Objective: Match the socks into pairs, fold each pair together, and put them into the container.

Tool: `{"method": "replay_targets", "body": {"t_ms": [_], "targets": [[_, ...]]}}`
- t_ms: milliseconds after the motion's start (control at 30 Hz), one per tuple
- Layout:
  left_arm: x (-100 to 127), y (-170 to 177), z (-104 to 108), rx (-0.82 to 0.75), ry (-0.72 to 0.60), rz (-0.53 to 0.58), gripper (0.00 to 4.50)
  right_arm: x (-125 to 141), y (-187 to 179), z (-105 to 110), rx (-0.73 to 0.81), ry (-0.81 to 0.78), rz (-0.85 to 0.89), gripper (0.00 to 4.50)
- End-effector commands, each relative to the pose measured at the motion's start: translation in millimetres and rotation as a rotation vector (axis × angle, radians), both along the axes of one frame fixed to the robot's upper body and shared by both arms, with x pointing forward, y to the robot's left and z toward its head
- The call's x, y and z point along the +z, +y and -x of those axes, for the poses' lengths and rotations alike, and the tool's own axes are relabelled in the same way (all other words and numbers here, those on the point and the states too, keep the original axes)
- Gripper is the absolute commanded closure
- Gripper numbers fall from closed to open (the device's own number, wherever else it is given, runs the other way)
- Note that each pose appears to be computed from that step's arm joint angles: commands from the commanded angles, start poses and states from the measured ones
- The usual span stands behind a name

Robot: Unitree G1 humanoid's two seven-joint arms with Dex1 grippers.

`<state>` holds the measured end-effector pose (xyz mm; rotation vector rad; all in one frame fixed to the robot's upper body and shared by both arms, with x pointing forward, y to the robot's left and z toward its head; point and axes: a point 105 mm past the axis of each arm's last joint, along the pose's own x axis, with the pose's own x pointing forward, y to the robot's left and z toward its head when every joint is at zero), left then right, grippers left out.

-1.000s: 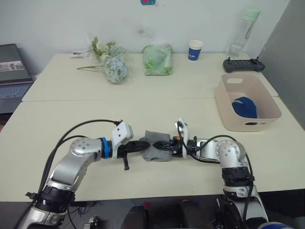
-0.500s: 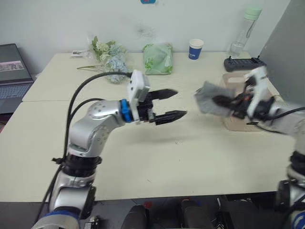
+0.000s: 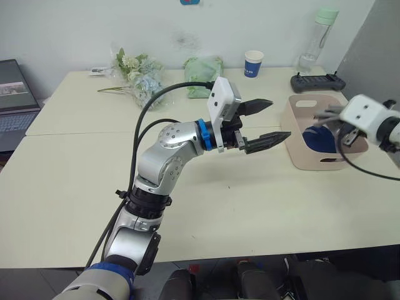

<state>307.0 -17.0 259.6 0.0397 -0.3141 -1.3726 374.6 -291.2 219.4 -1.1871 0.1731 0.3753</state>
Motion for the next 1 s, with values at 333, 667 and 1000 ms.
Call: {"method": "replay_targets", "body": {"t_ms": [333, 667, 1000], "targets": [[0, 9, 14, 0.034, -0.023, 0.002, 0.02, 1, -3, -28, 0.057, -0.046, 0.174, 4.5], [0, 14, 6, 0.073, -0.034, -0.002, 0.0, -11, -2, -19, 0.109, 0.146, 0.119, 2.13], [1, 16, -3, 0.102, -0.049, 0.006, 0.0, 35, 5, 1, 0.16, 0.308, -0.014, 0.01]]}}
